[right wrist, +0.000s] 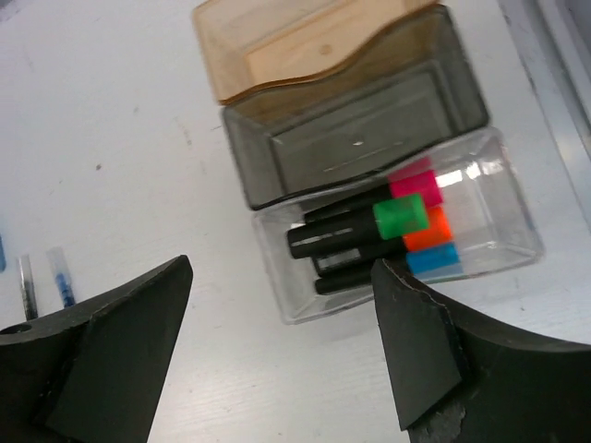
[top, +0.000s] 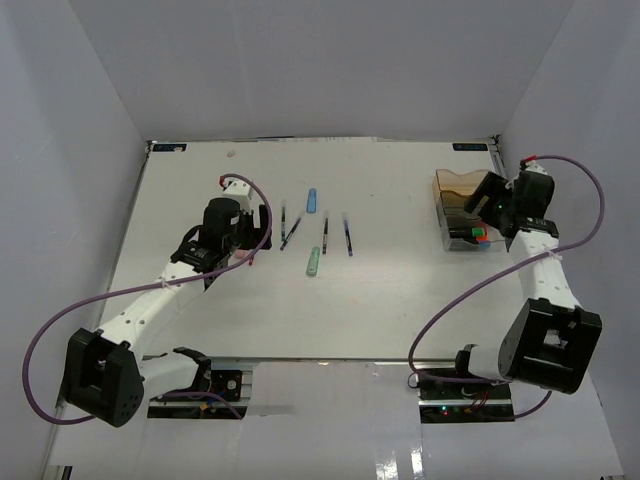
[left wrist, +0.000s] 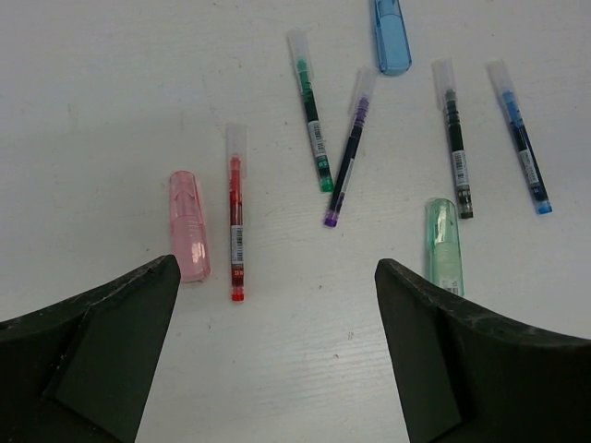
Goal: Sort the stationery into containers
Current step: Pick up the stationery from the center of the board, then place the stationery in the storage box.
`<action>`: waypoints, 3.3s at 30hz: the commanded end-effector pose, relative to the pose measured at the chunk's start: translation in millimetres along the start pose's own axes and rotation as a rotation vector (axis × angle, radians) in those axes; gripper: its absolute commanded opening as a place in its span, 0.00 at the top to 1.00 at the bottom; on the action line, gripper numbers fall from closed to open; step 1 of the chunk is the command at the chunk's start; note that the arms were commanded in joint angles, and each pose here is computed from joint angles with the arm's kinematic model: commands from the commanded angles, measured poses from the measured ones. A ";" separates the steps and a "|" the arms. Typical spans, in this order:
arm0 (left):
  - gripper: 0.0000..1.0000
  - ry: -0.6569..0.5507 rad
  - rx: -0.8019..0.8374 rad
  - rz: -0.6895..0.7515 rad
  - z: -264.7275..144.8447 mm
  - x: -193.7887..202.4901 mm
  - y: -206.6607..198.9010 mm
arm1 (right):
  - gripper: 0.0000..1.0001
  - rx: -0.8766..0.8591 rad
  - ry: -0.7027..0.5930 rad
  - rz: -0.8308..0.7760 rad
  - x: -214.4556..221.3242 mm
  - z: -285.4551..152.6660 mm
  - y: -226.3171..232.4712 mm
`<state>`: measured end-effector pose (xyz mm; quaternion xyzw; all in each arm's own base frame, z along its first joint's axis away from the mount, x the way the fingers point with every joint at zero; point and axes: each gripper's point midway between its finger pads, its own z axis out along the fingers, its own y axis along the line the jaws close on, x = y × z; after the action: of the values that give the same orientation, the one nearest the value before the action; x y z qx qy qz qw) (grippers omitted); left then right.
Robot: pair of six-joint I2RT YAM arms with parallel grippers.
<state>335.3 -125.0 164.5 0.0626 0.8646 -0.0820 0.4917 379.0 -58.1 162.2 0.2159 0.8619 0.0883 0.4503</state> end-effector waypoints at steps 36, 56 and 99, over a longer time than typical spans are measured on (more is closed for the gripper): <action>0.02 -0.096 -0.222 -0.161 -15.8 -28.6 46.2 | 0.35 -0.174 0.313 -0.540 317.2 -14.1 315.4; 0.02 -0.099 -0.232 -0.160 -17.0 -28.9 48.8 | 0.76 -0.252 0.229 -0.525 276.4 -42.8 325.8; 0.02 -0.060 -0.227 -0.159 -10.8 -21.2 46.7 | 0.71 0.127 -0.169 0.473 -65.7 163.8 62.3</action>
<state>339.8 -77.3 166.0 -0.0549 0.8660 -0.0155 0.4969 540.4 -30.7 111.0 0.4246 0.7864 0.0921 0.4391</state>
